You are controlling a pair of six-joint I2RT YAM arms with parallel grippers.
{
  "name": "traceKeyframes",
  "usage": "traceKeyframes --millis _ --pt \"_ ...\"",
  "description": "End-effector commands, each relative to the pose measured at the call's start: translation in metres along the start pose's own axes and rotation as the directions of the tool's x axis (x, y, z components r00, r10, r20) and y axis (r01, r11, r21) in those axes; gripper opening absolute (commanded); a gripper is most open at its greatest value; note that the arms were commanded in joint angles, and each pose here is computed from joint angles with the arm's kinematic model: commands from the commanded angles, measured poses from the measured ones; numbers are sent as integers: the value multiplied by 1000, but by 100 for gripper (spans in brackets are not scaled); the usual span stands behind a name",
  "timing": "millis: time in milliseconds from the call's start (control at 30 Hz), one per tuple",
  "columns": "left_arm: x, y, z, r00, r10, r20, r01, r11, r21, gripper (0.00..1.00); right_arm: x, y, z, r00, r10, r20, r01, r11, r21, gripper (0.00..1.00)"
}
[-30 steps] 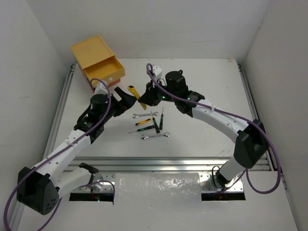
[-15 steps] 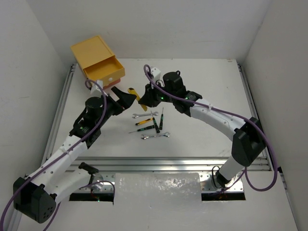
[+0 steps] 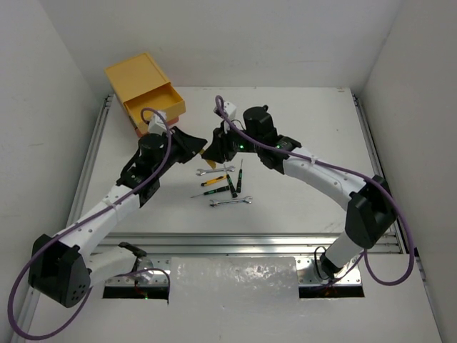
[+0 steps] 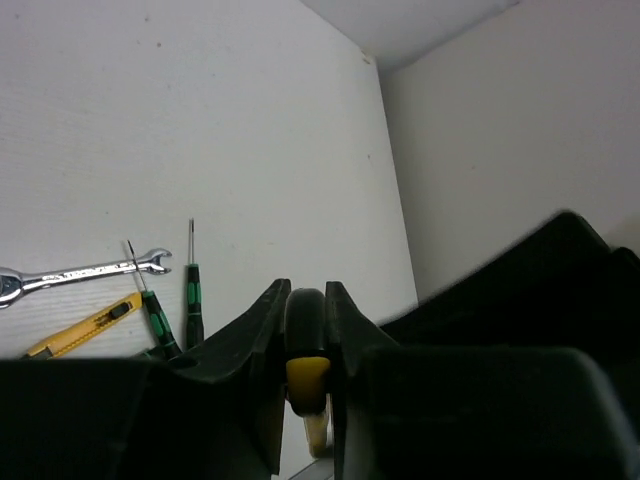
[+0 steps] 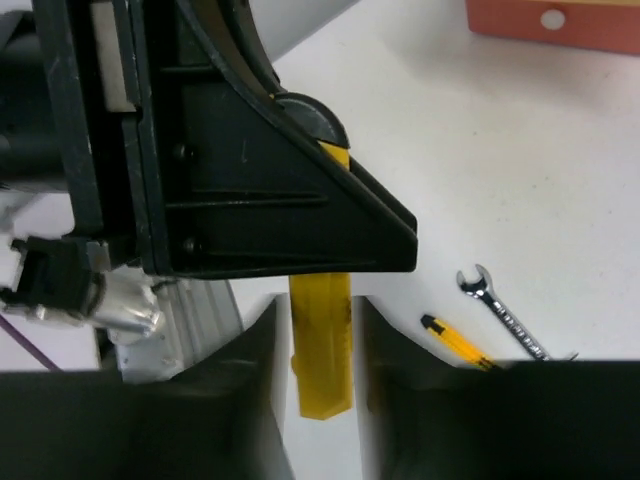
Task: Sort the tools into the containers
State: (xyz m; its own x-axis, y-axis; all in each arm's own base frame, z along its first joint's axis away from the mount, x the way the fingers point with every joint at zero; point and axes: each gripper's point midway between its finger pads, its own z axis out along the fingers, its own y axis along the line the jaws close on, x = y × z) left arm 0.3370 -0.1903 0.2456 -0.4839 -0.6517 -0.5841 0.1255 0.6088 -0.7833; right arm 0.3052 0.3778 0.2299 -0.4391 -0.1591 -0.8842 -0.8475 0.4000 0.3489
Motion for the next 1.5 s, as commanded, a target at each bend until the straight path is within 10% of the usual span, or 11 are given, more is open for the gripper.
traceKeyframes --millis 0,67,367,700,1100,1467 --pt "-47 -43 0 991 -6 137 -4 998 71 0 -35 14 -12 994 -29 106 29 1000 -3 50" --pt "-66 -21 3 985 9 171 4 997 -80 0 -30 -1 -21 995 3 104 -14 995 103 98" --pt "-242 51 -3 870 144 472 155 828 -539 0 5 -58 -96 988 135 79 -156 876 457 99" --pt "-277 88 42 807 195 557 215 781 -586 5 30 -55 -124 989 136 54 -144 859 492 99" --pt "-284 73 41 807 166 567 205 821 -532 86 52 -67 -88 987 140 -82 -92 899 428 99" --pt "-287 18 -40 802 262 537 101 826 -554 99 70 -99 0 976 74 -207 -21 969 248 99"
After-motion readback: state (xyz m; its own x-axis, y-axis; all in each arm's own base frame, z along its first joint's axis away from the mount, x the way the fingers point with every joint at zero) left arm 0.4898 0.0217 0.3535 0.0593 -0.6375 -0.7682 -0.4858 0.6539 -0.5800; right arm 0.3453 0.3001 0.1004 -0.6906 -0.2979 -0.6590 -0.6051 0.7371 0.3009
